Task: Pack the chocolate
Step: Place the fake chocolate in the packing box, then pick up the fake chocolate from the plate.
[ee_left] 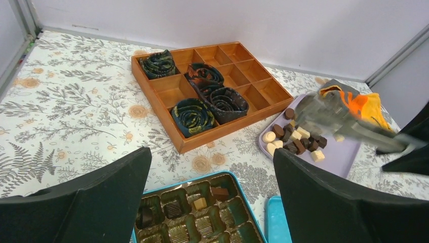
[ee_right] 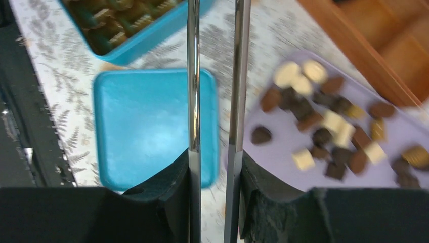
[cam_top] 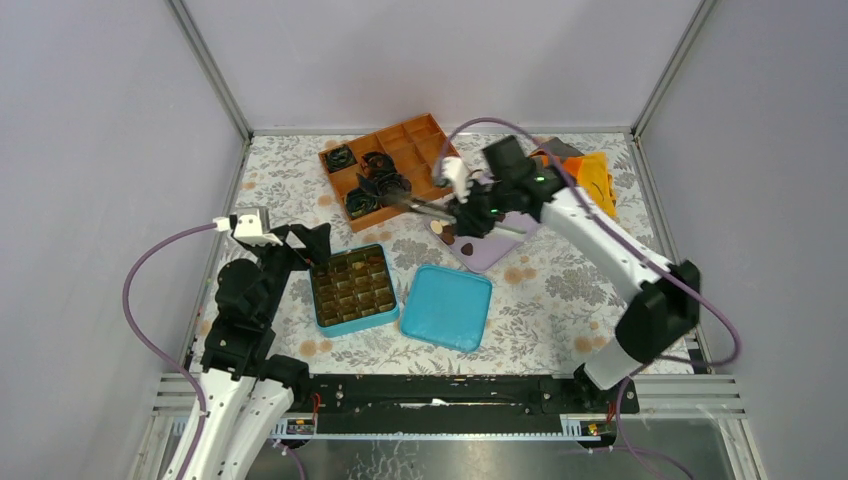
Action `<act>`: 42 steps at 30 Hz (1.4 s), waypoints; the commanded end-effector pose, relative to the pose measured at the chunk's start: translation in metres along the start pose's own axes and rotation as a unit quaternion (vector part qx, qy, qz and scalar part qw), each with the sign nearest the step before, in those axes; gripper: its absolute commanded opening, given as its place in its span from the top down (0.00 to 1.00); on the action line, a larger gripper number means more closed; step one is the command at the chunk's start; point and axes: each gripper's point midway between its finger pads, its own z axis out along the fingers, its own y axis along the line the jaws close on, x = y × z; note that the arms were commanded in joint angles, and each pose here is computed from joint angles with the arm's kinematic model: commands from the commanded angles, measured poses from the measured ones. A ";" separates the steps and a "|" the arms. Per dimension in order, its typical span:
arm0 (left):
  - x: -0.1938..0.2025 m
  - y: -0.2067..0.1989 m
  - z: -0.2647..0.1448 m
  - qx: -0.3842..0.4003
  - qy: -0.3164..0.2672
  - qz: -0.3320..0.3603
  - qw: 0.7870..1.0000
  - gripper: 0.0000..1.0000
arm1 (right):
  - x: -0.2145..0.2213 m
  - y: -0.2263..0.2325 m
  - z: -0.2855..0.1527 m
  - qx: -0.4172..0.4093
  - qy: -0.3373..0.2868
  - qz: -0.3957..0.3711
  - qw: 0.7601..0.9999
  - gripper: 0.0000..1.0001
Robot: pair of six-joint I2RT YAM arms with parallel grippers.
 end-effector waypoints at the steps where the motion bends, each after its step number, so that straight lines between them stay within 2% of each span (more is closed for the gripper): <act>1: -0.005 -0.012 0.006 0.033 -0.012 -0.001 0.999 0.01 | 0.008 -0.025 -0.052 0.044 -0.068 0.006 0.997 0.63; 8: 0.011 -0.029 0.011 0.080 0.023 -0.001 0.997 0.01 | 0.070 -0.051 -0.099 0.106 -0.112 0.094 0.984 0.62; 16: 0.015 -0.046 0.011 0.122 0.043 -0.013 0.991 0.01 | 0.133 -0.055 -0.118 0.154 -0.136 0.156 0.966 0.62; 20: 0.028 -0.052 0.017 0.133 0.085 -0.023 0.987 0.01 | 0.152 -0.057 -0.127 0.175 -0.126 0.176 0.960 0.62; 25: 0.042 -0.057 0.022 0.145 0.126 -0.031 0.981 0.01 | 0.157 -0.052 -0.130 0.179 -0.115 0.176 0.961 0.62; 33: 0.049 -0.063 0.025 0.151 0.144 -0.037 0.977 0.01 | 0.153 -0.045 -0.127 0.165 -0.126 0.174 0.963 0.62; 37: 0.039 -0.078 0.027 0.172 0.154 -0.038 0.972 0.01 | 0.148 -0.046 -0.129 0.160 -0.133 0.171 0.963 0.62; 42: 0.010 -0.098 0.040 0.195 0.137 -0.039 0.970 0.01 | 0.146 -0.046 -0.127 0.152 -0.128 0.174 0.964 0.62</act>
